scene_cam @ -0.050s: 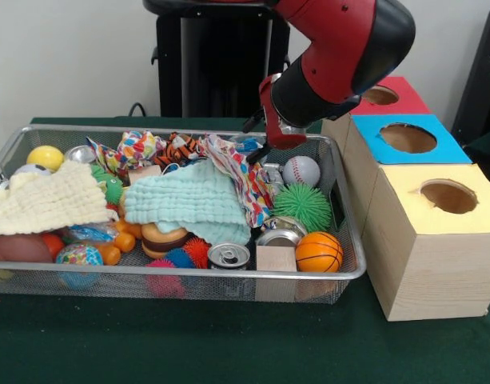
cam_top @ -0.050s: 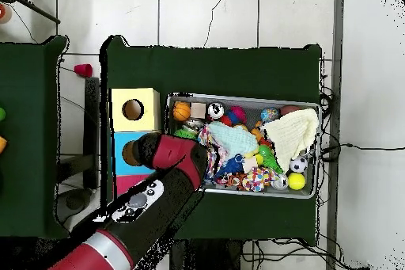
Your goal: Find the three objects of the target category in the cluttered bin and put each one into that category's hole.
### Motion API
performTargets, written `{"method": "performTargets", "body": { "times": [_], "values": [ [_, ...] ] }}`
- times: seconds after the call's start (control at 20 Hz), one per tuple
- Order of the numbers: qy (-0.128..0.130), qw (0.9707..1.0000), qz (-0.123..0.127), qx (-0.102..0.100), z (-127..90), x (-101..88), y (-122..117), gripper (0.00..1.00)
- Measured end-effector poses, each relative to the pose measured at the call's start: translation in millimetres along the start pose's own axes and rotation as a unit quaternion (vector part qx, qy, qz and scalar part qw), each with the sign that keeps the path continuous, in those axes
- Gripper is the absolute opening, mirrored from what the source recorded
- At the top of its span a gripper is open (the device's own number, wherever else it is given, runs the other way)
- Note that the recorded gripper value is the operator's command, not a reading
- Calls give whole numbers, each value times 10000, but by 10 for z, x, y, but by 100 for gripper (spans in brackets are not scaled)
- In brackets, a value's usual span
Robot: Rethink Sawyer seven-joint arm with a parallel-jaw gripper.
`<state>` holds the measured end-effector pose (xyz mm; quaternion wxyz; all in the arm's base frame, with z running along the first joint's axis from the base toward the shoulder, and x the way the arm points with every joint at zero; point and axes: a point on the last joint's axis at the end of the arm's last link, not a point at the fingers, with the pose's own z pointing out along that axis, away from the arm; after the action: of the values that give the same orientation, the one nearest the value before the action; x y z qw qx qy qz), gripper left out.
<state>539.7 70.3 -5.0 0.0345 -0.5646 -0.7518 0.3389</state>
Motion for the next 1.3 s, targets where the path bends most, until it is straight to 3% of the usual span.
{"method": "performTargets", "body": {
  "times": [0.6,1.3],
  "values": [
    [260,9996,140,-11,40,-156,13,100],
    [400,9991,105,-100,-23,-95,45,100]
  ]
}}
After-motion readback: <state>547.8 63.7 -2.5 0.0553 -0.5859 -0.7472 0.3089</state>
